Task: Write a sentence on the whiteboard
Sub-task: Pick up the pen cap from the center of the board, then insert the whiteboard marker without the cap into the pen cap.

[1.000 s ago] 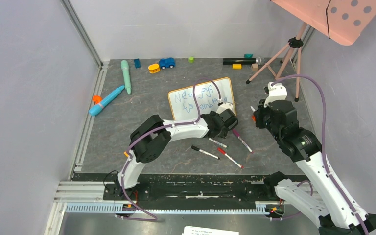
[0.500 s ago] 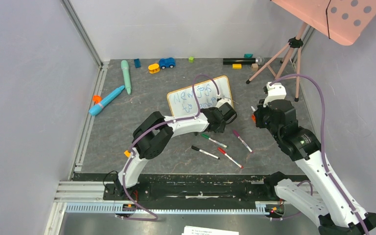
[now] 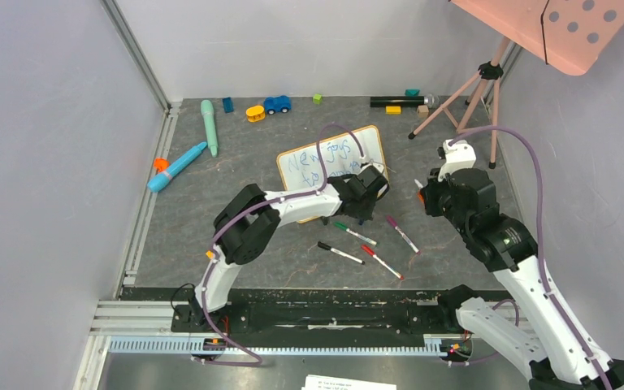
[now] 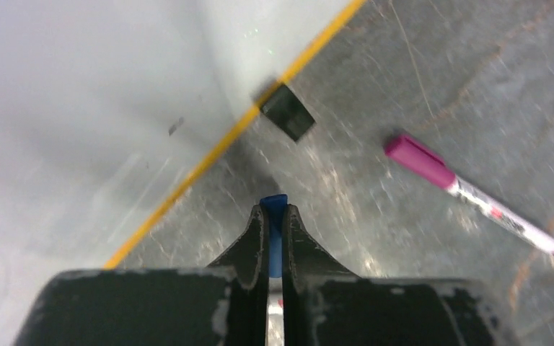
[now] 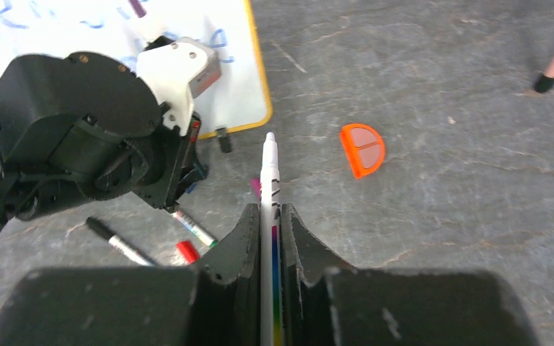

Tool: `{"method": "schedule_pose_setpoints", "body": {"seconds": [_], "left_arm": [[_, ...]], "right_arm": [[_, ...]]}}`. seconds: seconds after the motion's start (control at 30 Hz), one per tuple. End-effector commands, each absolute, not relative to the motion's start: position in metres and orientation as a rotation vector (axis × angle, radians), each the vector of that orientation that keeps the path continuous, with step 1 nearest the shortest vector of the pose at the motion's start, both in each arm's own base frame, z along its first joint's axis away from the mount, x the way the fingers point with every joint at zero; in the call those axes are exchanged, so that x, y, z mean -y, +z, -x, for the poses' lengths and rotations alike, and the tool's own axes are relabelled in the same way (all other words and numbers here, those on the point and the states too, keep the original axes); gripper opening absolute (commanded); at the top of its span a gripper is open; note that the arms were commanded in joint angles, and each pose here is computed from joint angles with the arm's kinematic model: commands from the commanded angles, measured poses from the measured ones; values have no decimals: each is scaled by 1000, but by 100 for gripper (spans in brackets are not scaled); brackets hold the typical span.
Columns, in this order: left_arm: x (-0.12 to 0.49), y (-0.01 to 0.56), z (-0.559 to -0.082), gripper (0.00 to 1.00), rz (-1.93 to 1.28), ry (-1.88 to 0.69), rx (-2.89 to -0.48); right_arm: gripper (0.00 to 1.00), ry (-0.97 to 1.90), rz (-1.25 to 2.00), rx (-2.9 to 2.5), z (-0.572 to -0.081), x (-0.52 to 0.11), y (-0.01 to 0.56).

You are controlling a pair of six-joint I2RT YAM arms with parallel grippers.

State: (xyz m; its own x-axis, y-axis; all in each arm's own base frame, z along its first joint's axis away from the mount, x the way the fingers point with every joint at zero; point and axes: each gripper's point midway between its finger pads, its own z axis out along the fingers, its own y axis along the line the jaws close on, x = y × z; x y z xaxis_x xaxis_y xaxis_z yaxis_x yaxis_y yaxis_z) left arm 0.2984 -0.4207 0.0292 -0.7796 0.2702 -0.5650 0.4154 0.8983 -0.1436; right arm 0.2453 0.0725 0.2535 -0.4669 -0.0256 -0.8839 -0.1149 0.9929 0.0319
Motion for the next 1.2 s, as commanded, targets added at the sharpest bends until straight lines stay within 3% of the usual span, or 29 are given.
{"method": "schedule_pose_setpoints", "body": {"seconds": [0.0,0.23,0.6,1.17], "left_arm": [[431,113,-276,2,-531,-619,-2430],[414,212,-288,2,-20,-996,-2362],[406,263,-321,2,889,-1427,-2118],[406,278,-328,2,1051,-1585,-1968]], "right_arm": [[0,263,213,-2010,-234,-96,266],[0,389,219,-1907,-222,-107,277],[0,689,326,-1645,-211,-151,325],[0,620,293,-1721,-242,-153,303]]}}
